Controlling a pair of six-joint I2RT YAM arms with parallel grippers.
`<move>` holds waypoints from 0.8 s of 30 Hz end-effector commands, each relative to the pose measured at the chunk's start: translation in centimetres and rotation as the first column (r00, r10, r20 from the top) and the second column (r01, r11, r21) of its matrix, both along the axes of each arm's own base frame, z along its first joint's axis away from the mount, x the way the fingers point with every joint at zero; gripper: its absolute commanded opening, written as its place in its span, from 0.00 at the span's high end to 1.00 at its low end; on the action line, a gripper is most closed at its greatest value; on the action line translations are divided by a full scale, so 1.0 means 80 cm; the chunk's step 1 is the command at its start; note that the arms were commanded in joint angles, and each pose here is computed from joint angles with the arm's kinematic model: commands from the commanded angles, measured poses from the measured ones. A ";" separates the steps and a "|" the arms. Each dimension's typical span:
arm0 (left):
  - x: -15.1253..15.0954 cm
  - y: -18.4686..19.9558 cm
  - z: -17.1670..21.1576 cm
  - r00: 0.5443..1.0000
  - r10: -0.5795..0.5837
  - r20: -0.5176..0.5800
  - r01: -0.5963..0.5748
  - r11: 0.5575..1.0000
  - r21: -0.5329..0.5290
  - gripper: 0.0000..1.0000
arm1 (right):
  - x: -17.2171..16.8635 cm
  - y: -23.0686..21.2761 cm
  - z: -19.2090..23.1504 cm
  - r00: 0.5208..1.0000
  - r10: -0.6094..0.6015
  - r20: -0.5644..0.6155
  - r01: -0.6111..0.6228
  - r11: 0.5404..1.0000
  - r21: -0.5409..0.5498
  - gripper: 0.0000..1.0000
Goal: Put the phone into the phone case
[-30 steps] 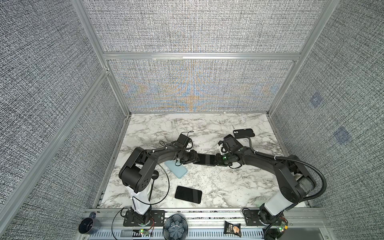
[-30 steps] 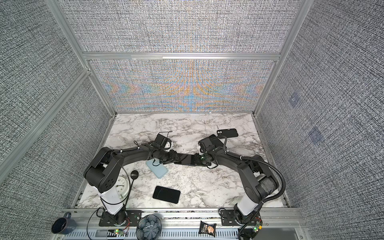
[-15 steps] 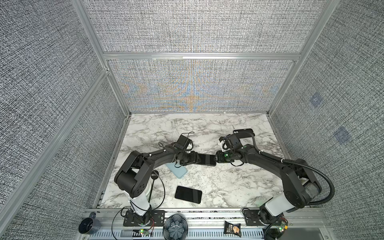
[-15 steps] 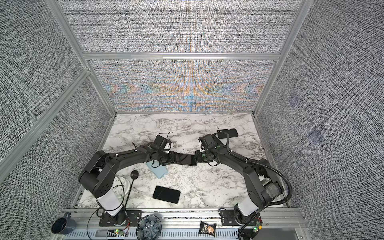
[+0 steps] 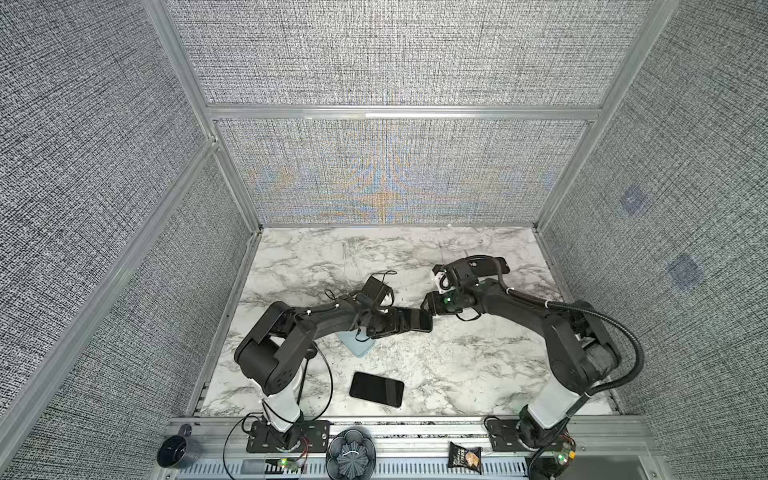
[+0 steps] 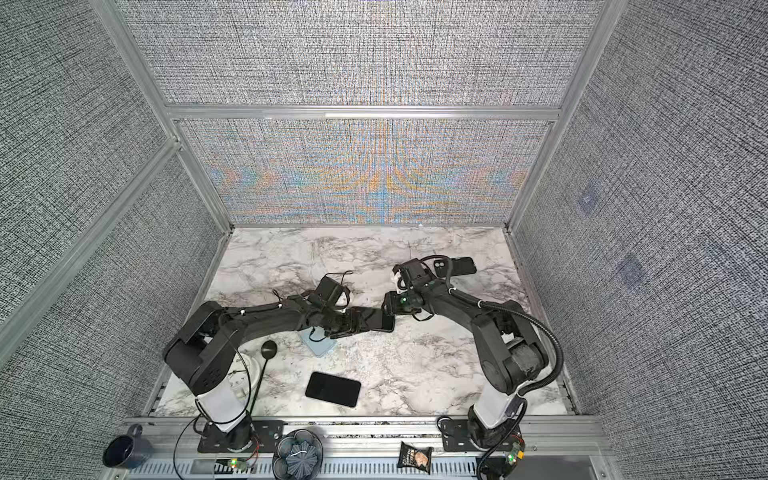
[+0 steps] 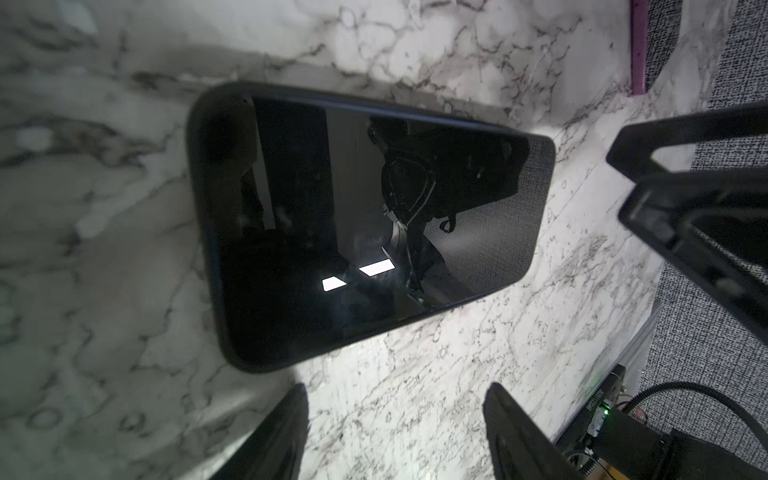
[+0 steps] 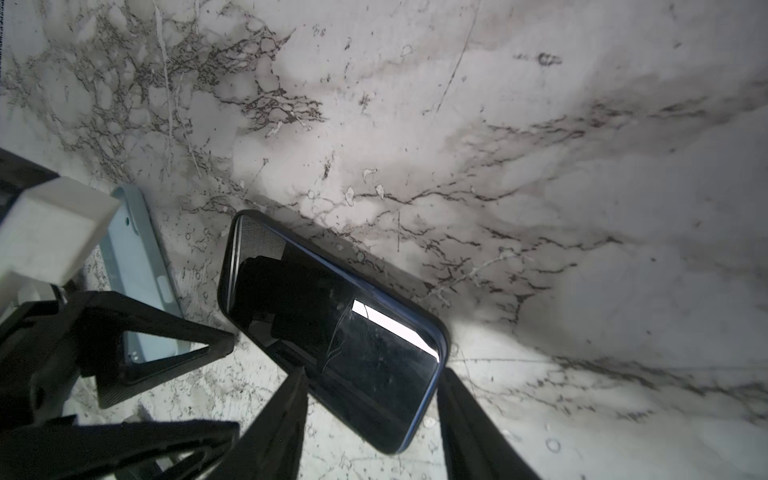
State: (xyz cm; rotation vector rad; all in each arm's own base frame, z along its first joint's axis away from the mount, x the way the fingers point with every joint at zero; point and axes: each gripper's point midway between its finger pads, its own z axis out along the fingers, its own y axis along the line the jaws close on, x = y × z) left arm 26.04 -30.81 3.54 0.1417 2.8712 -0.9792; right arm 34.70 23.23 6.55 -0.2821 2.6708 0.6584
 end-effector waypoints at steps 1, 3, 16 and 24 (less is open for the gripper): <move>0.007 -0.005 0.001 1.000 -0.005 0.014 0.005 1.000 -0.013 0.32 | 0.011 0.008 0.000 0.999 0.025 0.020 -0.025 0.999 0.023 0.42; 0.010 -0.007 -0.002 1.000 0.000 0.019 0.001 1.000 -0.014 0.32 | 0.015 0.010 -0.006 0.999 0.032 0.010 -0.032 0.999 0.021 0.42; 0.041 -0.011 -0.007 0.999 0.016 0.048 -0.016 1.000 -0.006 0.34 | 0.005 0.010 -0.029 0.997 0.056 -0.046 -0.054 0.998 0.025 0.45; 0.065 -0.022 -0.002 0.998 -0.001 0.063 0.002 1.000 -0.016 0.36 | -0.021 -0.002 -0.033 0.996 0.054 -0.075 -0.053 0.999 0.009 0.52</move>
